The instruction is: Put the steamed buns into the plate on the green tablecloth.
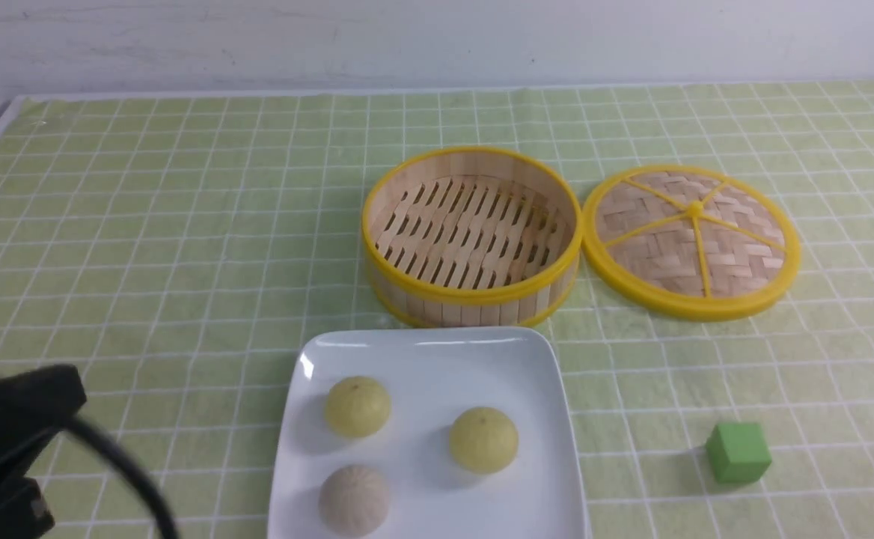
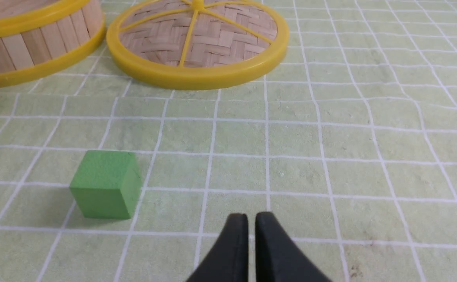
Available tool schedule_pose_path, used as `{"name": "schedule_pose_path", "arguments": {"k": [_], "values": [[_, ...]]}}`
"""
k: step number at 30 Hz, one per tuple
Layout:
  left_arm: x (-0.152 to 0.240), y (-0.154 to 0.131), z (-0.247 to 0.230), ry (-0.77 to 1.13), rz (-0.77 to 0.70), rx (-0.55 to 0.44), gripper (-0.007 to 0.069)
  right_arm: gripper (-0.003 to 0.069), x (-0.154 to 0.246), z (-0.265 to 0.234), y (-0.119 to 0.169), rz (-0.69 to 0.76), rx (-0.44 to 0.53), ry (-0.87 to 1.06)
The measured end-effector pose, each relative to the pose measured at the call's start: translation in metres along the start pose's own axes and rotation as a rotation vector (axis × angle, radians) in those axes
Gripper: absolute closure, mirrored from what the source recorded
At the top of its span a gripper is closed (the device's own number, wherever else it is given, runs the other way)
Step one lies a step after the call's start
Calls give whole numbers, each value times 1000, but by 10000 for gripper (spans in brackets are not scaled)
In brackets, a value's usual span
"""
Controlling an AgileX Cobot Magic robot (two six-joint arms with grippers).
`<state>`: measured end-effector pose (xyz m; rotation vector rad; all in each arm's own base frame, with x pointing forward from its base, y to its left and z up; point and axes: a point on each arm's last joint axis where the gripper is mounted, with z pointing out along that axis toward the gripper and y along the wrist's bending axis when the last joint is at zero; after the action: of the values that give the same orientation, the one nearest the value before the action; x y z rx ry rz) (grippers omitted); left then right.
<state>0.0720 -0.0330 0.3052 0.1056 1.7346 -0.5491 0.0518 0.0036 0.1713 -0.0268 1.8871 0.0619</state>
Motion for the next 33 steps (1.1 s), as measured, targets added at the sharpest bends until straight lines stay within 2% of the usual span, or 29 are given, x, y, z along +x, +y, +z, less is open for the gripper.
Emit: {"name": "schedule_pose_path", "arguments": {"k": [1, 3, 8, 12, 17, 23, 26, 29, 32, 33], "values": [[0, 0, -1, -7, -5, 2, 623, 604, 0, 0, 0, 0, 0, 0], [15, 3, -5, -268, -72, 112, 623, 601, 0, 0, 0, 0, 0, 0], [38, 10, -8, -494, -112, 219, 617, 593, 0, 0, 0, 0, 0, 1], [54, 14, -7, -516, -113, 232, 613, 589, 0, 0, 0, 0, 0, 1], [67, 19, -3, -466, -95, 201, 608, 580, 0, 0, 0, 0, 0, 1], [80, 27, 4, -315, -15, 84, 605, 573, 0, 0, 0, -2, 1, 1], [88, 32, 3, -242, 90, 22, 602, 568, 0, 0, 0, -2, 1, 1], [98, 41, -2, -165, 224, -112, 595, 564, 0, 0, 0, -2, 1, 2], [106, 49, -7, -105, 240, -242, 591, 561, 0, 0, 0, -2, 1, 2], [111, 54, -9, -56, 222, -313, 590, 560, 0, 0, 0, -2, 1, 2]]}}
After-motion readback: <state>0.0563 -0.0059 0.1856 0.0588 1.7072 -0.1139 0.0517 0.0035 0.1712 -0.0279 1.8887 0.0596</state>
